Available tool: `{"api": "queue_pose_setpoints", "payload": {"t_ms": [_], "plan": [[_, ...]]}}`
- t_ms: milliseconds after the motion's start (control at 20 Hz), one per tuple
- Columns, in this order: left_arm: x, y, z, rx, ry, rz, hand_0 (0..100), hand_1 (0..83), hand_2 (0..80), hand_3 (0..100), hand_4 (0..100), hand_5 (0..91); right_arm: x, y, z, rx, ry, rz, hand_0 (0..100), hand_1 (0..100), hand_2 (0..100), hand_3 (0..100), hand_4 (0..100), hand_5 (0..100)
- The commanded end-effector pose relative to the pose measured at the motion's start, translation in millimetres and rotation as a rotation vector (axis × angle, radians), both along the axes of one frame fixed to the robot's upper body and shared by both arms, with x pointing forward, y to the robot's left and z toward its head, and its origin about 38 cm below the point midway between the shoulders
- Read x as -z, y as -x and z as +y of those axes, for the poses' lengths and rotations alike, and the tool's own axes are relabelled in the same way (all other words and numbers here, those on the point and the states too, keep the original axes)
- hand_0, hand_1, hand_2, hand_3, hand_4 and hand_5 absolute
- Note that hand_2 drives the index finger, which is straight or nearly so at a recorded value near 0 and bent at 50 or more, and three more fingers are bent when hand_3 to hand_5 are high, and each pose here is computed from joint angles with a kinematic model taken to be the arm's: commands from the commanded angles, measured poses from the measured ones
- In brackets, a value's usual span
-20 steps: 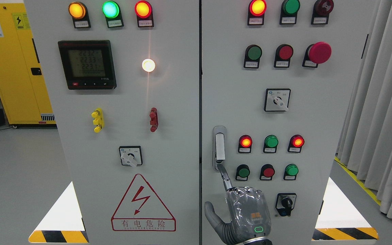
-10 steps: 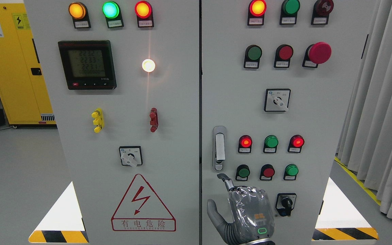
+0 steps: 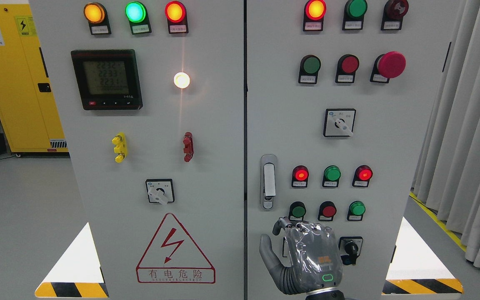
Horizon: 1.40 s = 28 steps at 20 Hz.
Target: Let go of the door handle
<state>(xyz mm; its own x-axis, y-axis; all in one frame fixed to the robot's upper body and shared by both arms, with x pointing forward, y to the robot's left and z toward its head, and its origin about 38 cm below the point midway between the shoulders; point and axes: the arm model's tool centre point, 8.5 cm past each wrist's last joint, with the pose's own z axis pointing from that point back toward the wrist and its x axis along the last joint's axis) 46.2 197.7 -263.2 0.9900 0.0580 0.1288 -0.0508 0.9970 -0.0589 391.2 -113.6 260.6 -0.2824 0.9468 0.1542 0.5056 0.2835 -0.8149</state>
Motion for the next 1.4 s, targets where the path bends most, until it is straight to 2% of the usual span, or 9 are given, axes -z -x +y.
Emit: {"api": "queue_pose_setpoints", "payload": {"t_ms": [0, 100, 251, 451, 651, 1052, 1353], "plan": [[0, 0, 0, 0.0, 0.0, -0.001, 12, 55.6, 0.0, 0, 0, 0.0, -13, -1, -1.8, 0.002, -0.014, -0.029, 36, 14, 87, 100, 98, 100], [0, 0, 0, 0.0, 0.0, -0.001, 12, 55.6, 0.0, 0, 0, 0.0, -15, -3, 1.5, -0.001, -0.021, -0.027, 33, 9, 88, 100, 99, 100], [0, 0, 0, 0.0, 0.0, -0.001, 12, 55.6, 0.0, 0, 0, 0.0, -22, -7, 5.4, -0.007, -0.025, -0.019, 30, 9, 89, 100, 99, 100], [0, 0, 0, 0.0, 0.0, -0.001, 12, 55.6, 0.0, 0, 0, 0.0, -37, -11, 8.9, -0.006, -0.031, -0.049, 30, 12, 90, 100, 99, 100], [0, 0, 0, 0.0, 0.0, -0.001, 12, 55.6, 0.0, 0, 0, 0.0, -45, -14, 9.8, -0.001, -0.029, -0.07, 32, 21, 90, 100, 99, 100], [0, 0, 0, 0.0, 0.0, -0.001, 12, 55.6, 0.0, 0, 0, 0.0, -60, -24, 6.9, 0.04, -0.037, -0.093, 35, 30, 90, 100, 99, 100], [0, 0, 0, 0.0, 0.0, -0.001, 12, 55.6, 0.0, 0, 0, 0.0, -62, -26, 8.4, 0.039, -0.038, -0.092, 37, 34, 89, 100, 98, 100]]}}
